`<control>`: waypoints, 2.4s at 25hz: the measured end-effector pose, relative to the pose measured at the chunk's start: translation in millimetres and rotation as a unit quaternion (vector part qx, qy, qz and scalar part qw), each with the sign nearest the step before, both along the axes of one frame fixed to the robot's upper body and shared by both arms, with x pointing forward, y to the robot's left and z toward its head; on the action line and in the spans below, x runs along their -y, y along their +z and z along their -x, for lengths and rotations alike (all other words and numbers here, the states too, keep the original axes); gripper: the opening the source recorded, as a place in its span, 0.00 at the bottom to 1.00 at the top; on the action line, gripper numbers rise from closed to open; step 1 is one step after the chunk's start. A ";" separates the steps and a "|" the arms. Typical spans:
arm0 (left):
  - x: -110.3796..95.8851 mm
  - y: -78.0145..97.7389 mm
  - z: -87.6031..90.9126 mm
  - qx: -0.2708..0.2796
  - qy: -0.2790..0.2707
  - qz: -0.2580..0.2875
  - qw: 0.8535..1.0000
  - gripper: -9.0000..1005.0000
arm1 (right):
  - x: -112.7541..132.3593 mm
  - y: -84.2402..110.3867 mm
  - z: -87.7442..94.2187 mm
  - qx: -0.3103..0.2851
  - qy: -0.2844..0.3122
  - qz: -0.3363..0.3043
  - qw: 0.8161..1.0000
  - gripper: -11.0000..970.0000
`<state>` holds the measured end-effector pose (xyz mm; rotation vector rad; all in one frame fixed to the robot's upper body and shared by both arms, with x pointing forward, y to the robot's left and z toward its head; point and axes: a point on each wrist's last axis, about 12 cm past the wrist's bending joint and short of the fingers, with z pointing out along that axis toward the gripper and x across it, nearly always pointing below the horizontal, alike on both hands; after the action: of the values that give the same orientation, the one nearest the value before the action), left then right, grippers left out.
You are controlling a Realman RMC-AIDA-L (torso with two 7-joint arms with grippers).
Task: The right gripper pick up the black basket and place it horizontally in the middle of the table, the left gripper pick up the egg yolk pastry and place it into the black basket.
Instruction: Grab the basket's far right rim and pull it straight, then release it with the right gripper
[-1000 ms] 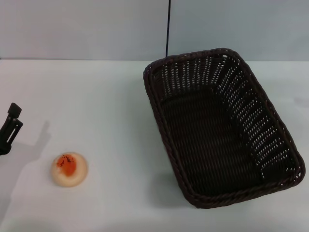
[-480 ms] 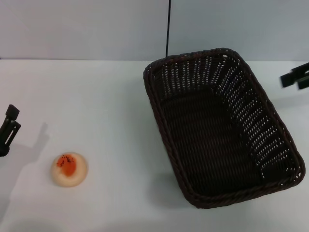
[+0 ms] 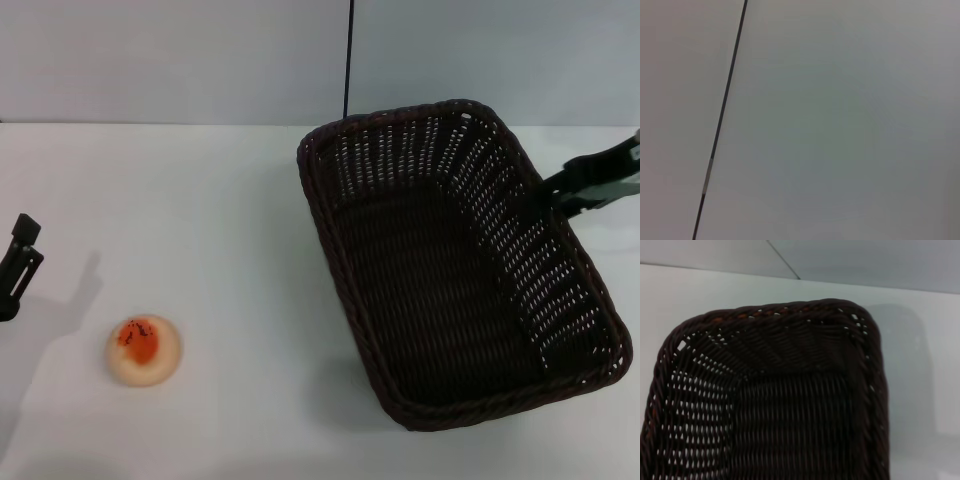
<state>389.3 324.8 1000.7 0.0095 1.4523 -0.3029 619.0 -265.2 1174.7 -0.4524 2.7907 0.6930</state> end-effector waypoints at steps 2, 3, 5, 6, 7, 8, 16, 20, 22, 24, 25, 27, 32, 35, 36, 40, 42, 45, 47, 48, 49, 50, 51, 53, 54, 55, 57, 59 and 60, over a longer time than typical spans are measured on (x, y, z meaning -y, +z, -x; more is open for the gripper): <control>-0.1 0.0 0.2 0.000 0.000 0.000 1.000 0.82 | -4.4 -5.2 -2.3 -0.001 -0.001 -0.005 1.000 0.65; -0.3 -0.1 0.5 0.000 0.001 0.000 1.000 0.82 | -6.7 -8.3 -3.3 -0.002 -0.002 -0.007 1.000 0.65; -0.6 -0.1 0.5 0.000 0.002 0.000 1.000 0.82 | -12.3 -15.5 -4.3 -0.006 0.000 -0.011 1.000 0.64; -0.6 -0.1 0.5 0.000 0.002 0.000 1.000 0.82 | -17.2 -21.4 -4.6 -0.008 0.003 -0.013 1.000 0.64; -0.6 0.3 -1.2 0.001 0.003 0.000 1.000 0.82 | -18.7 -22.9 -4.8 -0.007 0.004 -0.013 1.000 0.63; -0.6 0.3 -1.2 0.001 0.003 0.000 1.000 0.82 | -20.2 -24.4 -4.9 -0.005 0.005 -0.013 1.000 0.63; -3.8 1.7 -2.7 0.004 0.006 -0.004 1.000 0.81 | -23.6 -28.0 -3.5 0.003 0.011 -0.009 1.000 0.61; -4.1 1.9 -3.0 0.005 0.007 -0.004 1.000 0.81 | -21.4 -25.2 -3.0 0.007 0.011 -0.007 1.000 0.48; -4.6 2.0 -3.6 0.005 0.007 -0.005 1.000 0.81 | -21.3 -21.8 -2.7 0.011 0.015 -0.005 1.000 0.33; -4.8 2.0 -3.8 0.005 0.007 -0.005 1.000 0.81 | -22.2 -18.9 -1.9 0.015 0.023 0.001 1.000 0.27; -5.0 2.0 -3.7 0.005 0.007 -0.005 1.000 0.81 | -22.8 -16.8 -1.6 0.017 0.027 0.004 0.999 0.24; -5.3 2.1 -3.6 0.005 0.007 -0.005 1.000 0.81 | -23.9 -11.6 -1.6 0.025 0.035 0.008 0.999 0.18; -8.0 2.0 -1.2 0.004 0.015 -0.004 1.000 0.81 | -32.5 7.5 -2.0 0.062 0.107 0.004 0.992 0.18; -7.1 2.9 -0.1 0.009 0.015 -0.001 1.000 0.81 | -41.4 19.6 -2.2 0.084 0.171 0.021 0.982 0.18; -7.1 2.9 -0.1 0.009 0.015 -0.001 1.000 0.81 | -46.5 25.7 -3.6 0.098 0.203 0.039 0.973 0.18; -5.4 3.8 1.8 0.015 0.014 0.004 1.000 0.81 | -55.0 34.0 -5.7 0.134 0.262 0.061 0.954 0.18; -4.9 3.8 2.9 0.016 0.015 0.005 1.000 0.81 | -62.7 38.0 -6.8 0.160 0.306 0.071 0.936 0.18; -2.0 3.3 7.8 0.018 0.017 0.015 1.000 0.81 | -76.6 41.0 -9.2 0.195 0.353 0.077 0.912 0.18; -1.2 2.8 11.4 0.018 0.020 0.020 0.999 0.81 | -86.4 41.5 -10.3 0.219 0.376 0.079 0.897 0.17; -0.6 2.3 13.8 0.017 0.022 0.022 0.999 0.81 | -91.6 41.2 -10.3 0.232 0.389 0.081 0.888 0.17; -0.2 2.1 14.6 0.016 0.022 0.024 0.999 0.80 | -97.2 40.6 -9.9 0.243 0.402 0.082 0.879 0.17; 0.6 1.8 16.1 0.016 0.024 0.027 0.999 0.80 | -103.8 39.6 -9.2 0.251 0.416 0.084 0.870 0.17; 1.3 1.4 17.7 0.015 0.025 0.029 0.999 0.80 | -115.3 37.8 -7.8 0.265 0.436 0.082 0.856 0.17; 1.6 0.9 20.2 0.014 0.028 0.031 0.999 0.80 | -120.4 36.2 -7.0 0.272 0.445 0.079 0.850 0.18; 1.2 0.6 21.6 0.013 0.030 0.031 0.999 0.80 | -124.9 34.7 -6.1 0.278 0.453 0.074 0.844 0.18; 0.9 0.5 22.4 0.013 0.031 0.031 0.999 0.80 | -128.3 33.1 -5.2 0.282 0.459 0.070 0.840 0.19; 0.7 0.3 23.5 0.012 0.033 0.032 0.999 0.80 | -133.8 28.5 -3.9 0.281 0.464 0.061 0.838 0.20; 0.5 0.1 24.8 0.012 0.034 0.033 0.999 0.80 | -137.1 24.3 -3.7 0.276 0.464 0.053 0.840 0.21; 0.1 -0.1 25.9 0.011 0.035 0.033 0.999 0.80 | -138.3 21.8 -3.4 0.273 0.463 0.047 0.842 0.22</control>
<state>363.4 324.7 1000.6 -0.0922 1.4164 -0.2924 622.4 -127.0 1196.5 -1.7546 1.9440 0.4521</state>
